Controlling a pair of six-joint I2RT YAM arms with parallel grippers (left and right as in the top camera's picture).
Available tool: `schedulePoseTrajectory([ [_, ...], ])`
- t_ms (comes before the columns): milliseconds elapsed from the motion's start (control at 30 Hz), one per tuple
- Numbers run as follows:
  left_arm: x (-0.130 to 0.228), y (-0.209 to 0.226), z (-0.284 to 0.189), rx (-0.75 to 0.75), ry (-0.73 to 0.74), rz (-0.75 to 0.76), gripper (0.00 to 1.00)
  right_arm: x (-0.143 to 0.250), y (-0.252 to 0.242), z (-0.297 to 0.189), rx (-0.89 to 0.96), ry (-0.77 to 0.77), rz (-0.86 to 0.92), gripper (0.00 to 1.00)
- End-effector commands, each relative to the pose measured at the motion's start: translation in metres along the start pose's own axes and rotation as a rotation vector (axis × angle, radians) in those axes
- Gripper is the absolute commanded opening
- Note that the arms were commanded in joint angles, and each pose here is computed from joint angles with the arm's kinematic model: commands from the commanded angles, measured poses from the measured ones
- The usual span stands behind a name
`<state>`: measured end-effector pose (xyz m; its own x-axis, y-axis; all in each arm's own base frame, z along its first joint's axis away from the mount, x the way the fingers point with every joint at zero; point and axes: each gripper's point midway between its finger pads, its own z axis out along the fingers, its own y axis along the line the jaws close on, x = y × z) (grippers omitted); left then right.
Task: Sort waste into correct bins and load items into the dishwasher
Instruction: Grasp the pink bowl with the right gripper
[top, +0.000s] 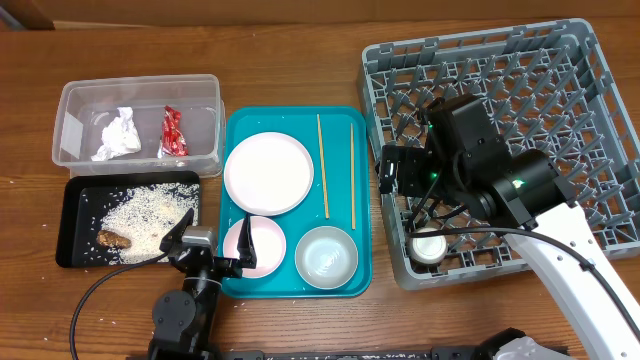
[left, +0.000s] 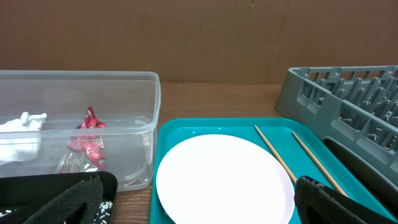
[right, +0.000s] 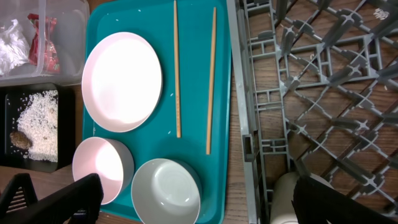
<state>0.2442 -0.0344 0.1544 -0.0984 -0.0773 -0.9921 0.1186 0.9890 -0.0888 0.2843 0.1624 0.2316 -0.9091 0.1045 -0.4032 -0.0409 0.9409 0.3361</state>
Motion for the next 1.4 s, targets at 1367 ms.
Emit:
schedulePoseTrajectory([
  [1367,0.001,0.000,0.000,0.004,0.000,0.026,1.00,0.114,0.141,0.186,-0.132,0.329,-0.189,0.68],
])
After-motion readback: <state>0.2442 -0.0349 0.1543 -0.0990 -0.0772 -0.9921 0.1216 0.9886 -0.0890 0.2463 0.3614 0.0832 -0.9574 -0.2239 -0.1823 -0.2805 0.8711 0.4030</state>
